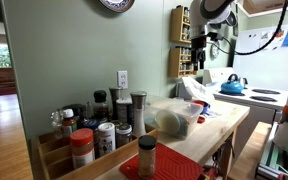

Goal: Put the lid on the container

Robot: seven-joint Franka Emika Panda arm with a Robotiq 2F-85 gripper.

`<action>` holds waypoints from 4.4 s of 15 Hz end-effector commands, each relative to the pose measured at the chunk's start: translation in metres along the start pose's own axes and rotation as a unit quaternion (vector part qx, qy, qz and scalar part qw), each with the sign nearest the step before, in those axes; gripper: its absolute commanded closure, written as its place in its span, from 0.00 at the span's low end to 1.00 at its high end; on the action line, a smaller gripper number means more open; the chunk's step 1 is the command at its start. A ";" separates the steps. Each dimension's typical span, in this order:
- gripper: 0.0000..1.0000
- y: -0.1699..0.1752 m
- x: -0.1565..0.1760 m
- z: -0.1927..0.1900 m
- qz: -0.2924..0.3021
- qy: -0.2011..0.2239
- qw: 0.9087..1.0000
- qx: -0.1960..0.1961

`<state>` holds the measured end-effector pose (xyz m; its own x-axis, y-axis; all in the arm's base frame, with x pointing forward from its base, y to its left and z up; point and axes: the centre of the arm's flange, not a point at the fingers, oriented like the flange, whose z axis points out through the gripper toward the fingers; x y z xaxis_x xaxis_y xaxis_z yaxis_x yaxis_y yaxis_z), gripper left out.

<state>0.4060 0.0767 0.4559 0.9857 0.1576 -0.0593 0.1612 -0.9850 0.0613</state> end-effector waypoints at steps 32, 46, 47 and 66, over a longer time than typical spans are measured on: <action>1.00 0.017 0.093 0.194 -0.049 0.049 0.997 0.031; 1.00 0.091 0.095 0.063 0.035 0.047 0.998 0.022; 1.00 0.097 0.097 0.065 0.053 0.047 0.997 0.024; 1.00 0.102 0.120 0.144 0.112 0.058 0.991 0.049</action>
<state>0.5326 -0.0144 0.3233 0.9962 -0.0557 0.0667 -0.0537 -0.9981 -0.0309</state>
